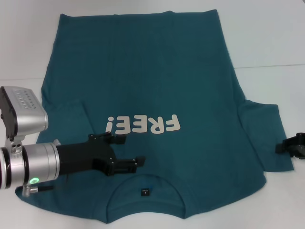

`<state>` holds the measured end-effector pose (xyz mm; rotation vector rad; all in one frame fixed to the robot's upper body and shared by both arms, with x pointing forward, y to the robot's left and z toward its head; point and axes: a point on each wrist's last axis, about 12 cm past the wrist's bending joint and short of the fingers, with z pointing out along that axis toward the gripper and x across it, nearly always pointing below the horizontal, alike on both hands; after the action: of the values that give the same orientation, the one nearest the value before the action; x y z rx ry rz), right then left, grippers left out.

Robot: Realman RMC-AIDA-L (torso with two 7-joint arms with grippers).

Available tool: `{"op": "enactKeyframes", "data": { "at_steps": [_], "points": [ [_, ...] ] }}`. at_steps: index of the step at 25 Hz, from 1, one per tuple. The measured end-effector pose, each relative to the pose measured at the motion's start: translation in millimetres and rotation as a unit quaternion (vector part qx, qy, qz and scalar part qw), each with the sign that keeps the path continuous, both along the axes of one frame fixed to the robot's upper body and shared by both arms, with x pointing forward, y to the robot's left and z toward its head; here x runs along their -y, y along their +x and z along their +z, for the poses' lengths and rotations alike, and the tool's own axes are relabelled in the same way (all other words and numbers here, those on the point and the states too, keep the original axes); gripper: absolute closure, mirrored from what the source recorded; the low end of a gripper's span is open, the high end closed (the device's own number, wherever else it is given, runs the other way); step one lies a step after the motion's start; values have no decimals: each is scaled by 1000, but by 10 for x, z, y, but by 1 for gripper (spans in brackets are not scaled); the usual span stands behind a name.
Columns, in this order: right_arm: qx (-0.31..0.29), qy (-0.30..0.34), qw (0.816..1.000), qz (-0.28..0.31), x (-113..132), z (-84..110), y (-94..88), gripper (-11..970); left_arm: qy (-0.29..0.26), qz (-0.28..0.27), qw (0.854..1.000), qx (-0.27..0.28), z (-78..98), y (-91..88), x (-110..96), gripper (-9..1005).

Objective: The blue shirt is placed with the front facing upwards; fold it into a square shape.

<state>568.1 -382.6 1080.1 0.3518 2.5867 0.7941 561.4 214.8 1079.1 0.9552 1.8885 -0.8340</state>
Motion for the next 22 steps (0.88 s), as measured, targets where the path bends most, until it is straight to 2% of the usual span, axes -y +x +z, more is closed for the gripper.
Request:
{"op": "enactKeyframes", "data": {
  "at_steps": [7,9,15,22],
  "points": [
    [22,0,1000,15,-17,19,9,626,-1,2,1000,1,4,6,-2,109],
    [23,-1,1000,17,-16,23,9,863,-1,2,1000,1,6,5,-5,109],
    [30,-1,999,14,28,53,2,960,-2,2,1000,1,8,3,-8,109],
    [50,-5,999,-2,148,130,-18,957,-2,3,1000,0,2,-1,-13,108]
  ]
}}
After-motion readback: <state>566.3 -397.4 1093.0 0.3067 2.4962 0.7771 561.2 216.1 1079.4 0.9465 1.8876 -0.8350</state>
